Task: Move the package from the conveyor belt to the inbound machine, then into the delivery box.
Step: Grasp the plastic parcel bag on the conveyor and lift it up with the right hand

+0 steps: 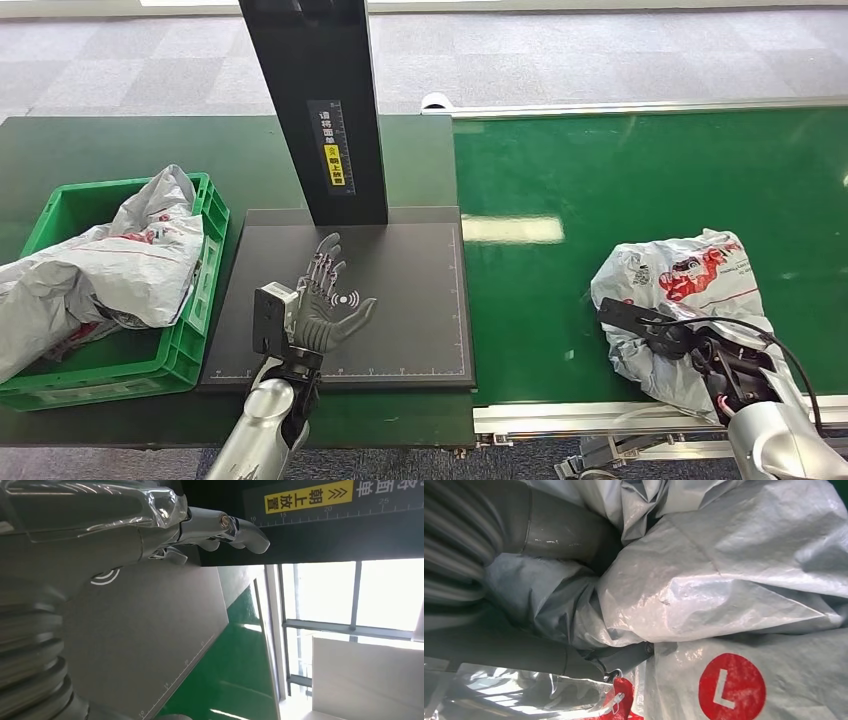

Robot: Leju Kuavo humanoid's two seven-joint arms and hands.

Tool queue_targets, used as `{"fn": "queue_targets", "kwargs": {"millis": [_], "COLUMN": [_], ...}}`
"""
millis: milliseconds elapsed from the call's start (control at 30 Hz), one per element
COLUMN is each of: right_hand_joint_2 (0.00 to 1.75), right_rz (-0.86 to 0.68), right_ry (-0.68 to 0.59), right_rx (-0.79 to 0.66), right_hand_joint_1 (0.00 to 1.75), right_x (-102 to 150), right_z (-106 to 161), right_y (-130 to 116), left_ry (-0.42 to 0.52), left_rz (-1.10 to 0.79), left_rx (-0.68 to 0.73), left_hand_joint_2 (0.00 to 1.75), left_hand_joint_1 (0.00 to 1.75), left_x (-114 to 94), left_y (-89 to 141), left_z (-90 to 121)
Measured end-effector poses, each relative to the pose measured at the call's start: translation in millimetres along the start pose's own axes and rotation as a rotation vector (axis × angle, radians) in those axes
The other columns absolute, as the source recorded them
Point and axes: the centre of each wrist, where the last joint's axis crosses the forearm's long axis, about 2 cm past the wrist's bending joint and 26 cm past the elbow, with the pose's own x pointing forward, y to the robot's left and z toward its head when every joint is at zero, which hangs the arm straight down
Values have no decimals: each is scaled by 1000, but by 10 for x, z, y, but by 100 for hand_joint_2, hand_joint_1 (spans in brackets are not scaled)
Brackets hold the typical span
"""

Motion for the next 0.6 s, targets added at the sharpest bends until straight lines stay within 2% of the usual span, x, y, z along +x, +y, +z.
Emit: {"fn": "queue_targets", "kwargs": {"millis": [133,267,467,600], "right_hand_joint_2": [175,175,175,175], "right_rz": [-27,-135,-269,-135], "right_ry": [-46,-199,-457,-563], "right_rx": [-61,-235,-614,-996], "right_hand_joint_1": [175,175,175,175], "right_x": [23,113,323,532], "right_z": [-5,-9,93,335], "right_y": [19,69,-9,7], "left_ry": [-17,-118,-240,-337], "left_rz": [-4,4,48,83], "left_rx": [21,86,132,150], "left_hand_joint_2": [175,175,175,175], "left_hand_joint_1": [0,0,0,0], "left_x": [4,72,223,338], "left_y": [16,57,82,84], "left_z": [9,41,84,67]}}
